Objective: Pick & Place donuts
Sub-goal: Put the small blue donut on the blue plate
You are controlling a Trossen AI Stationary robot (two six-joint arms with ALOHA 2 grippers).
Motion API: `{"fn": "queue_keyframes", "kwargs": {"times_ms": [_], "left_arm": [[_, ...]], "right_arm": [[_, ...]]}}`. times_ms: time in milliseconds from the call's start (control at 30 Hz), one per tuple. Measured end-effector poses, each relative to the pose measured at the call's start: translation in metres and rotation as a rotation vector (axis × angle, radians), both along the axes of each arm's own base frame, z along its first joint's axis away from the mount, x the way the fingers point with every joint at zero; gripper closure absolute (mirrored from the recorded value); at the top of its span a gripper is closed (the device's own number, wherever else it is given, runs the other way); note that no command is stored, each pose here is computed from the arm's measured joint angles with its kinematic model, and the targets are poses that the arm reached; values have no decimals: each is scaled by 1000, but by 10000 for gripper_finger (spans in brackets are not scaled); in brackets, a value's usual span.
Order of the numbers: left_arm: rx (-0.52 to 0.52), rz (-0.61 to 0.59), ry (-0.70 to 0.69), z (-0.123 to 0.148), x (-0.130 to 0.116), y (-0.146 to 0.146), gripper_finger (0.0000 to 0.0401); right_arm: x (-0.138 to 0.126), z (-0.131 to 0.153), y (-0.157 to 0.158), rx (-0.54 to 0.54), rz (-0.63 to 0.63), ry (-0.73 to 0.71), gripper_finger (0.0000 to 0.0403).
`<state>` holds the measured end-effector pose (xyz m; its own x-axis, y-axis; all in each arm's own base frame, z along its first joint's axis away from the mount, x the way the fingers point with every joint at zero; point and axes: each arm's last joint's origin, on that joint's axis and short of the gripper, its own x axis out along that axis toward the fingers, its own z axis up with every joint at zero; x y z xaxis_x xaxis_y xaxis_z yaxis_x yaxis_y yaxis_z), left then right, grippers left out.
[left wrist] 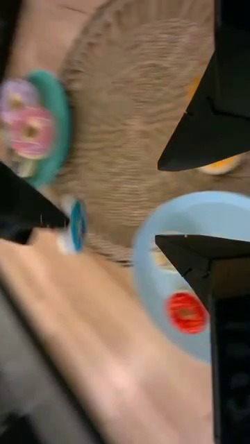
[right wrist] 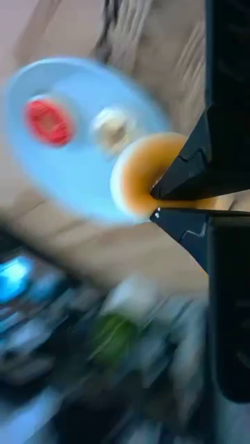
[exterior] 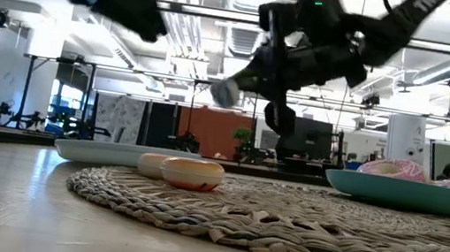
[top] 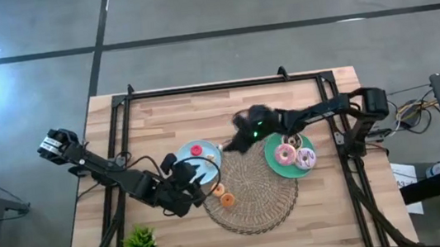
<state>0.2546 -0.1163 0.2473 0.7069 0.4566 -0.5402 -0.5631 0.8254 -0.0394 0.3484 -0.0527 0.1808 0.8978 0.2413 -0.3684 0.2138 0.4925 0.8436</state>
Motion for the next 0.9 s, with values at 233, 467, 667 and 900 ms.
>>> {"fn": "queue_keyframes", "kwargs": {"times_ms": [233,467,667,900], "left_arm": [[135,38,-111,-2,21,8,268],[156,204,-195,-5,38,26,268],[137,229,-233,-6,46,25,268],[157,325,-284,-3,48,32,268]], "right_arm": [[-5,9,1,387,-178,-235,390],[3,19,11,409,-267,-277,390],[6,23,9,373,-334,-308,390],[7,24,14,364,-366,-317,390]]}}
